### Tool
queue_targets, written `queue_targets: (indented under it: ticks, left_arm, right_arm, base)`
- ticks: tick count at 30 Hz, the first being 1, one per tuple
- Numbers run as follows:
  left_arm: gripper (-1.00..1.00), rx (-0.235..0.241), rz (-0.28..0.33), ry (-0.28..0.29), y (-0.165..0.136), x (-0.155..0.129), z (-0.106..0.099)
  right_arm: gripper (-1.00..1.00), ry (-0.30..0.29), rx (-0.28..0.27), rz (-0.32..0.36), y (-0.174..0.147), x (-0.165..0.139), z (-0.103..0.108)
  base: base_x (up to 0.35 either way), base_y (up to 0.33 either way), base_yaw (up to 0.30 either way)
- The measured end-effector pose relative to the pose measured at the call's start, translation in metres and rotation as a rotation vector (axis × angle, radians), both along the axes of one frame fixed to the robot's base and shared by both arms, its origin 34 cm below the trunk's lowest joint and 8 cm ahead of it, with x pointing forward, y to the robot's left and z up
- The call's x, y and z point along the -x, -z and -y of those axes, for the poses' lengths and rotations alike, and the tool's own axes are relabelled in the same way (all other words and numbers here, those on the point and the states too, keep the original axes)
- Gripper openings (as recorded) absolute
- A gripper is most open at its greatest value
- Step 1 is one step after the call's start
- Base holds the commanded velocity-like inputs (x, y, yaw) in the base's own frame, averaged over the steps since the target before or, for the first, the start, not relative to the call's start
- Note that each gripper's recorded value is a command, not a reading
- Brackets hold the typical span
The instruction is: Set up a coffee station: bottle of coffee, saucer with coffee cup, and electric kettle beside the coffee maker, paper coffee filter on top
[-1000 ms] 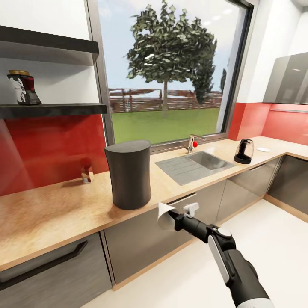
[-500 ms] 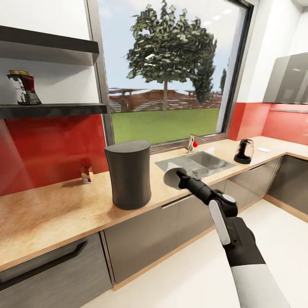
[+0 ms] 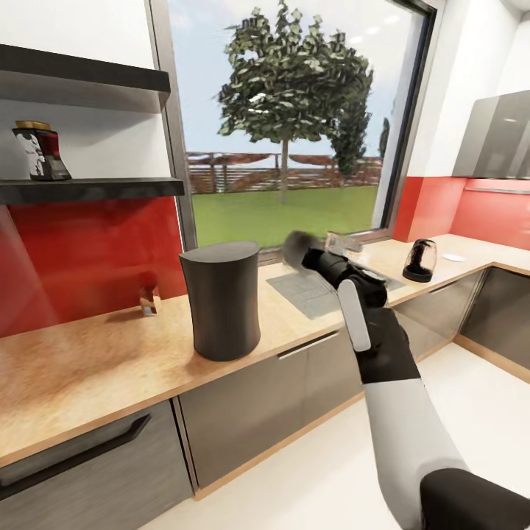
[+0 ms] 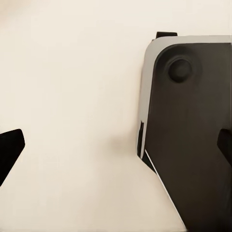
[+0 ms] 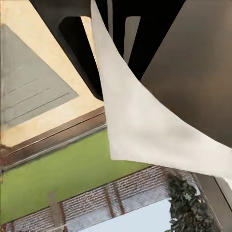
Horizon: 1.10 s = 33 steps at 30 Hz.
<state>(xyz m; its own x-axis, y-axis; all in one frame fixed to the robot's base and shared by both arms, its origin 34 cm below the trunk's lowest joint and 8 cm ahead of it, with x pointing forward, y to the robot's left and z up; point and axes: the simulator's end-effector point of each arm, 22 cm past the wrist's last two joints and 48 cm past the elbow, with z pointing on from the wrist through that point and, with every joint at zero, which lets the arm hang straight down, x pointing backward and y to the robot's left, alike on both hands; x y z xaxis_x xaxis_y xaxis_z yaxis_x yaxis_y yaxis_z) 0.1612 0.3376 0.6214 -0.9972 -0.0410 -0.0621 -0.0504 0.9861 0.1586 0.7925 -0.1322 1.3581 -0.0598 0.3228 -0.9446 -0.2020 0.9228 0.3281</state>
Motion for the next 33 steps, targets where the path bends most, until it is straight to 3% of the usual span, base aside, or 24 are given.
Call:
queue_targets:
  ticks: [4,7,10,14,16,20,21,24,28,33]
  left_arm:
    - [1.0,0.001,-0.021,-0.005,0.001,0.01,0.002]
    - [1.0,0.002,-0.023,-0.007,0.001,0.011,0.003]
    - [1.0,0.001,-0.02,-0.011,0.001,0.01,0.002]
    - [1.0,0.0,-0.029,-0.02,0.001,0.015,0.005]
    - [1.0,0.004,-0.043,-0.036,0.001,0.023,0.008]
    - [1.0,0.016,-0.05,-0.056,0.002,0.028,0.017]
    - [1.0,0.025,-0.053,-0.059,0.003,0.029,0.025]
    - [1.0,0.033,-0.054,-0.061,0.003,0.03,0.032]
    - [1.0,0.037,-0.055,-0.065,0.003,0.031,0.036]
    - [1.0,0.015,-0.054,-0.091,0.003,0.031,0.032]
  right_arm:
    - [-1.0,0.052,-0.127,-0.113,-0.021,-0.031,0.004]
    - [-1.0,0.082,-0.251,-0.24,-0.028,-0.045,0.002]
    - [-1.0,0.068,-0.331,-0.319,-0.04,-0.049,-0.007]
    - [-1.0,0.051,-0.469,-0.48,-0.062,-0.048,-0.024]
    - [-1.0,0.102,-0.596,-0.588,-0.081,-0.037,-0.025]
    - [-1.0,0.211,-0.72,-0.697,-0.107,-0.014,-0.016]
    - [-1.0,0.284,-0.766,-0.738,-0.118,-0.002,-0.008]
    - [-1.0,0.398,-0.841,-0.802,-0.129,0.019,0.003]
    - [-1.0,0.459,-0.94,-0.829,-0.131,0.024,0.005]
    - [-1.0,0.523,-0.941,-0.901,-0.106,0.022,0.006]
  base:
    - [0.0,0.0,0.0]
    - [0.0,0.0,0.0]
    - [0.0,0.0,0.0]
    - [0.0,0.0,0.0]
    - [0.0,0.0,0.0]
    - [0.0,0.0,0.0]
    - [0.0,0.0,0.0]
    - [0.0,0.0,0.0]
    - [0.0,0.0,0.0]
    - [0.0,0.0,0.024]
